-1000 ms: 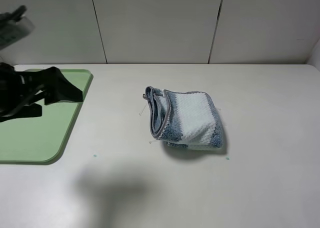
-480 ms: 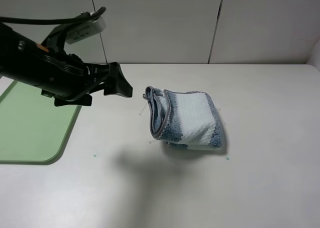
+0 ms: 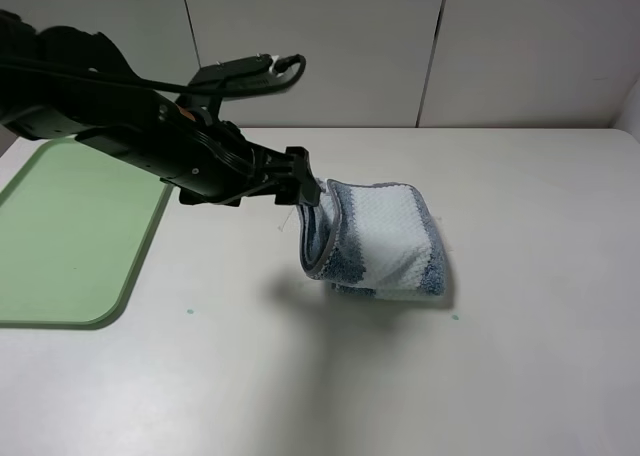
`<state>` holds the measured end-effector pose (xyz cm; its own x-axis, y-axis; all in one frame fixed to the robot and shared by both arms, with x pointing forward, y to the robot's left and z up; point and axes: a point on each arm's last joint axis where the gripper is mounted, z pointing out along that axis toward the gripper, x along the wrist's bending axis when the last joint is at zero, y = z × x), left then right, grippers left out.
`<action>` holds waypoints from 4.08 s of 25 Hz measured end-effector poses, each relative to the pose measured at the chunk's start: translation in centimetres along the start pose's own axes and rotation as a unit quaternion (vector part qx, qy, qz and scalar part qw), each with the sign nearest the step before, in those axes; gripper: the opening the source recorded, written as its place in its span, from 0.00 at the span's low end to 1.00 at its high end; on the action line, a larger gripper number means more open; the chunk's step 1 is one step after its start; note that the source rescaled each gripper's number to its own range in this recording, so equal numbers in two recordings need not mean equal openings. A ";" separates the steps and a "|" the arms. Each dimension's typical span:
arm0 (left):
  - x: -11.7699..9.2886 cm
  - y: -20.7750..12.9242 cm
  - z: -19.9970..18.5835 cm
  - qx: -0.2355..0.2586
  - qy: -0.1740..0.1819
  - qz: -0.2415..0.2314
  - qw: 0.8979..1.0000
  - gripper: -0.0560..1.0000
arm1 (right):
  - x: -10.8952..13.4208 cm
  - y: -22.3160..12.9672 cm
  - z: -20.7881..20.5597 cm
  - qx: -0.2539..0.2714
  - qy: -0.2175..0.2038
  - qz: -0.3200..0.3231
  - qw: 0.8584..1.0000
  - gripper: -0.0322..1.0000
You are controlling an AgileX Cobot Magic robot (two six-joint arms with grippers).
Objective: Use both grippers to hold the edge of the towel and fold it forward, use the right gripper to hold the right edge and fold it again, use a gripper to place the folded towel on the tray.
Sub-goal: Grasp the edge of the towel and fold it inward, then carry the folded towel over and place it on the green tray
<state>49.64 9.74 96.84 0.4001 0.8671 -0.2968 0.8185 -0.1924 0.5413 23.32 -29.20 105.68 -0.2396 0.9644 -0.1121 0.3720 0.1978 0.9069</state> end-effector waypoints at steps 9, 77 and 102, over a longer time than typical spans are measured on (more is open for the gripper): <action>-2.2 0.1 4.2 0.033 -0.015 0.011 0.999 1.00 | 0.0 0.0 0.0 0.000 0.000 0.000 1.000 1.00; -5.1 -1.6 16.2 0.110 -0.021 0.024 0.993 0.27 | 0.0 0.0 0.0 0.000 0.000 0.000 1.000 1.00; 3.9 3.1 8.9 0.184 0.057 0.087 0.977 0.25 | 0.0 0.0 0.0 0.000 0.000 0.000 1.000 1.00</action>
<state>57.41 8.40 90.36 0.5155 0.8477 -0.1252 0.8432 -0.4757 0.2504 23.32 -29.20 105.68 -0.2396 0.9644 -0.1121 0.3720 0.1978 0.9069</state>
